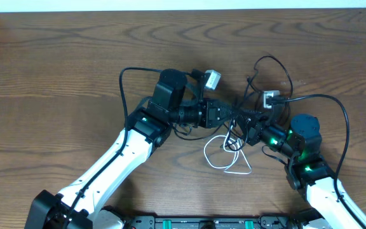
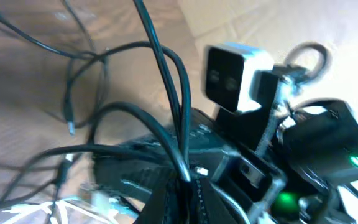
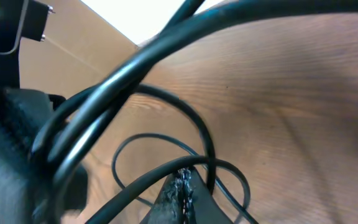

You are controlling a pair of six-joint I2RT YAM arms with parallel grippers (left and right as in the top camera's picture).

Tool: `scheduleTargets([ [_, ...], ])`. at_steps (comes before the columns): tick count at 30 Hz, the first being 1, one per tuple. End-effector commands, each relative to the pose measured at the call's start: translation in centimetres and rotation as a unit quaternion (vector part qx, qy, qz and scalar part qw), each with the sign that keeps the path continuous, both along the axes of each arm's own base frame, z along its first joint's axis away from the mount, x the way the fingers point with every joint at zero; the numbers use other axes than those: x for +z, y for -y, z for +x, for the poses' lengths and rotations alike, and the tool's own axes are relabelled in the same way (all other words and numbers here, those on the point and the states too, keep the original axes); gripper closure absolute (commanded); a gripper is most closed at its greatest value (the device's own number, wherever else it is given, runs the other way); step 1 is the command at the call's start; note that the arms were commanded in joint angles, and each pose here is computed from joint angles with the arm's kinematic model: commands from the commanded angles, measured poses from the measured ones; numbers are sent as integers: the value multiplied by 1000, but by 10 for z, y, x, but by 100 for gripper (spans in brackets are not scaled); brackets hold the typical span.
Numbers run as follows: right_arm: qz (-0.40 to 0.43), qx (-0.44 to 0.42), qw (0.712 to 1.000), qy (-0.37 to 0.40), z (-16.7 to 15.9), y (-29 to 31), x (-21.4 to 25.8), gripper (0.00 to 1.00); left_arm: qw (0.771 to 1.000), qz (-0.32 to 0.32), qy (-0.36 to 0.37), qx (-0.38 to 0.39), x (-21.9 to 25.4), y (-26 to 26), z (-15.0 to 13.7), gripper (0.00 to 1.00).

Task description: Untangle cables

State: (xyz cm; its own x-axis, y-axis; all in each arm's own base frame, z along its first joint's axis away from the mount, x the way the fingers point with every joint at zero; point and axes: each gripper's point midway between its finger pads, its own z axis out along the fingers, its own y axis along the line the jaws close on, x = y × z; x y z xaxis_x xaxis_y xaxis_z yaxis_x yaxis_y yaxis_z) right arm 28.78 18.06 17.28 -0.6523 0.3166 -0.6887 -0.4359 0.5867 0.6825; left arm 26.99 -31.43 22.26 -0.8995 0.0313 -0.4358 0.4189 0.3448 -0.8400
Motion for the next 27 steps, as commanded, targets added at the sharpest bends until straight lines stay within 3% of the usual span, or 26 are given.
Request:
scheduleTargets([
  [1, -16, -1, 999, 38, 1, 2, 12, 98, 993, 39, -1, 112, -9, -14, 33, 93],
  [4, -24, -19, 999, 37, 1, 13, 12, 94, 974, 57, -51, 213, -21, -35, 57, 92],
  [9, -62, -78, 995, -12, 1, 44, -9, 71, 917, 75, -141, 366, -44, -78, 83, 92],
  [11, -57, -57, 996, -27, -8, 40, -13, 62, 884, 77, -186, 421, -55, -94, 86, 92],
  [13, -46, 2, 999, -20, -22, 25, -9, 53, 866, 76, -211, 447, -61, -101, 86, 92],
  [16, -52, 117, 991, 37, -49, 1, -1, 43, 862, 77, -219, 450, -63, -101, 84, 92],
  [17, -60, 141, 987, 51, -55, -4, -2, 32, 861, 78, -225, 450, -64, -101, 83, 92],
  [19, -75, 158, 982, 64, -59, -9, -7, 21, 860, 80, -232, 447, -66, -100, 81, 92],
  [27, -132, 164, 974, 80, -53, -20, -30, 15, 875, 74, -257, 404, -65, -87, 69, 92],
])
